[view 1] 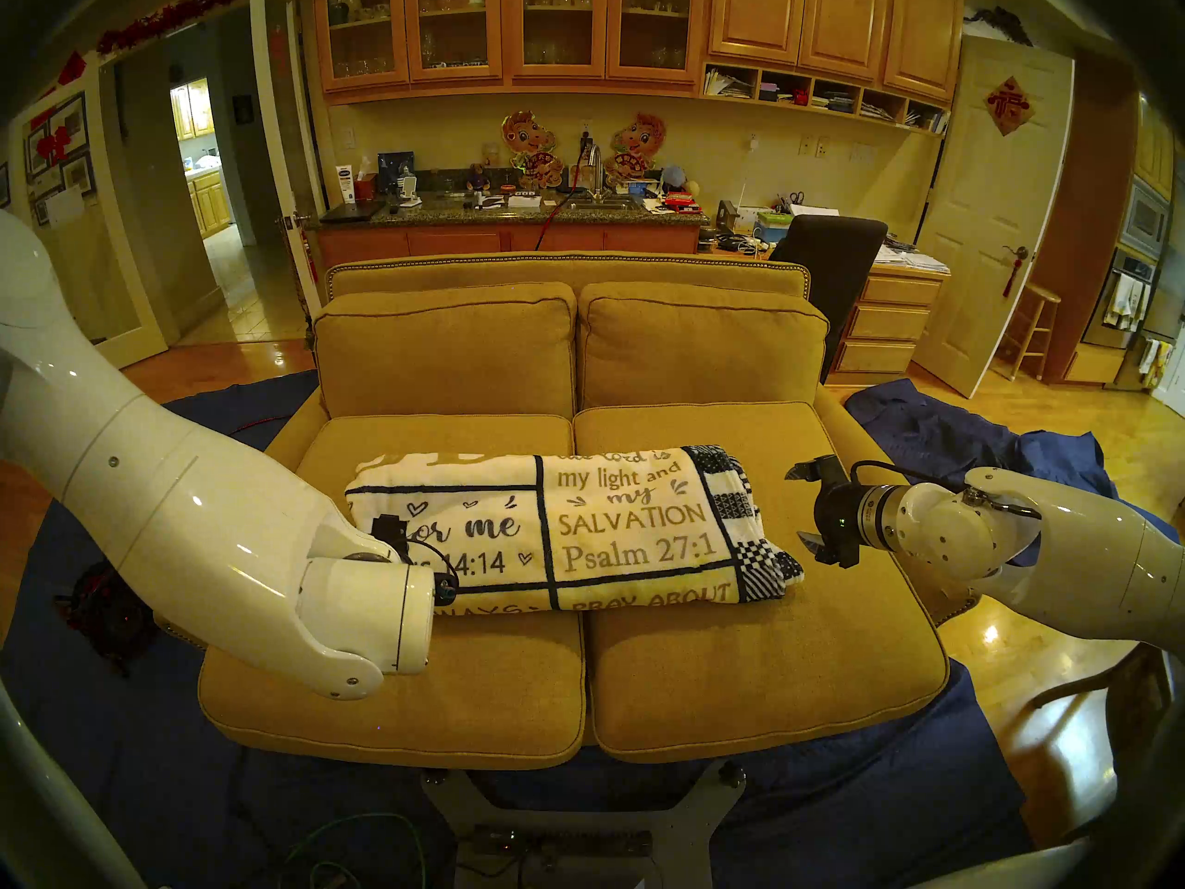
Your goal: Fold the blanket in half twice
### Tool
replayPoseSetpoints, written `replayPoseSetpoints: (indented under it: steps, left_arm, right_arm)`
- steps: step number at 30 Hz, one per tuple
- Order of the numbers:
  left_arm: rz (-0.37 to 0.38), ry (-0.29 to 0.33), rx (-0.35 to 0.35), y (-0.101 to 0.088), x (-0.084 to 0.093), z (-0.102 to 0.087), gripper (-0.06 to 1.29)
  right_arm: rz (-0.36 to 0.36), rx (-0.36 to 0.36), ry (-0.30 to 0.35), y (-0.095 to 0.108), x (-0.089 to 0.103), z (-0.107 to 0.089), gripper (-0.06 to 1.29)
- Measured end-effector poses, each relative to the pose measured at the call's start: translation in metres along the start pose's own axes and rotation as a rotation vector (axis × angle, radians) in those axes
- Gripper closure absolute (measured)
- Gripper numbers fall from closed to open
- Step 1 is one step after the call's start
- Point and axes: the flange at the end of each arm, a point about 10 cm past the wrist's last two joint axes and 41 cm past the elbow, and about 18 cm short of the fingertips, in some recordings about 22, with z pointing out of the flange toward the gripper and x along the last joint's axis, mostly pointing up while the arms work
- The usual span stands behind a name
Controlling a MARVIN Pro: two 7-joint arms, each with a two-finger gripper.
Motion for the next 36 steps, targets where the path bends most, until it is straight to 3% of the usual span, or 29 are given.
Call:
replayPoseSetpoints:
  steps: [12, 25, 36]
  left_arm:
    - [-0.037, 0.021, 0.024, -0.001, -0.011, -0.006, 0.00]
    - [-0.070, 0.055, 0.066, -0.006, -0.012, -0.009, 0.00]
    - [-0.089, 0.067, 0.081, -0.006, -0.014, -0.008, 0.00]
  right_arm:
    - [-0.060, -0.023, -0.085, -0.002, -0.014, -0.012, 0.01]
    - [-0.082, -0.044, -0.102, -0.004, -0.013, -0.020, 0.01]
    - [-0.121, 0.019, -0.043, -0.015, 0.000, 0.006, 0.01]
